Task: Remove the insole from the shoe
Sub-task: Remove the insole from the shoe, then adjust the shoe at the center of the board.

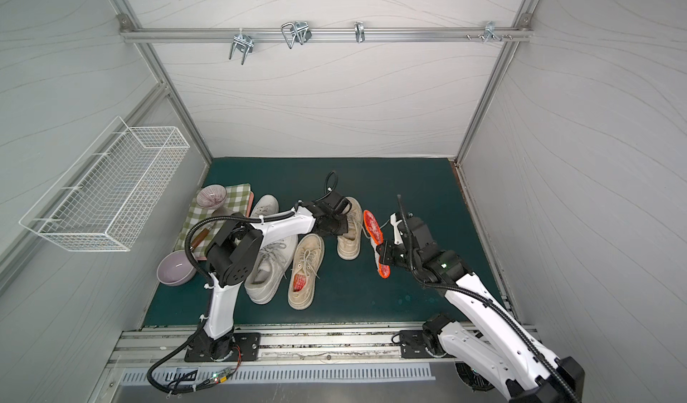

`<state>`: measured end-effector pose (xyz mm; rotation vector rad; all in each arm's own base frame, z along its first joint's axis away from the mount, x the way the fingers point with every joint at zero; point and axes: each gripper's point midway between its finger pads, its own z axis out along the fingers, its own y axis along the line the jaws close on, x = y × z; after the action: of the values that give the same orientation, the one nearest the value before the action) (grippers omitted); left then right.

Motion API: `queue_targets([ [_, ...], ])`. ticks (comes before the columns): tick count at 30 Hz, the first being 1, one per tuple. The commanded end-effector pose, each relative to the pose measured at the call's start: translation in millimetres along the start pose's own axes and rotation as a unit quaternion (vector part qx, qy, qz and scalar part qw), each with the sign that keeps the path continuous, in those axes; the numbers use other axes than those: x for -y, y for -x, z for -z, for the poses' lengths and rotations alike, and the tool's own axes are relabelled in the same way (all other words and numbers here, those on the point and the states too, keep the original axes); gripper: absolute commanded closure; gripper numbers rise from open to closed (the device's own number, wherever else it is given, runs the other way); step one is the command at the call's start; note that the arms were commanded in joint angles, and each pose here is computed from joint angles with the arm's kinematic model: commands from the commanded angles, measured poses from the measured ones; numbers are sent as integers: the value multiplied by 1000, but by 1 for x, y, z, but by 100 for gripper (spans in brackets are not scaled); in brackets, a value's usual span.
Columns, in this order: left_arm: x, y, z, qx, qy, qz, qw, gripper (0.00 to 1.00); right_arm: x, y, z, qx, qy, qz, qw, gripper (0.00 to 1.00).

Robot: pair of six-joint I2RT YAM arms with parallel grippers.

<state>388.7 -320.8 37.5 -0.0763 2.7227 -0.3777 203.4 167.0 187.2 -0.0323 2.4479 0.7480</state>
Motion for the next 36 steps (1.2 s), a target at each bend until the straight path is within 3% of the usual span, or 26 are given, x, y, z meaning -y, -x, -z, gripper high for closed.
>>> queue_targets([
  [1,-1,21,-7,14,12,-15,1000,100,21,0,15,14,-50,2,999,100],
  [7,24,60,-13,38,-22,-22,999,100,45,8,23,33,-89,-19,995,100],
  [14,45,118,-22,69,-69,13,995,100,55,6,19,27,-112,-21,993,100],
  [24,70,133,-49,66,-105,31,992,100,83,-6,-10,-20,-173,-17,985,100],
  [30,74,128,-45,54,-114,25,992,77,102,-9,-21,-34,-220,-18,975,100],
  [36,70,129,-1,56,-105,28,993,55,123,-5,-29,-52,-265,-17,963,100],
])
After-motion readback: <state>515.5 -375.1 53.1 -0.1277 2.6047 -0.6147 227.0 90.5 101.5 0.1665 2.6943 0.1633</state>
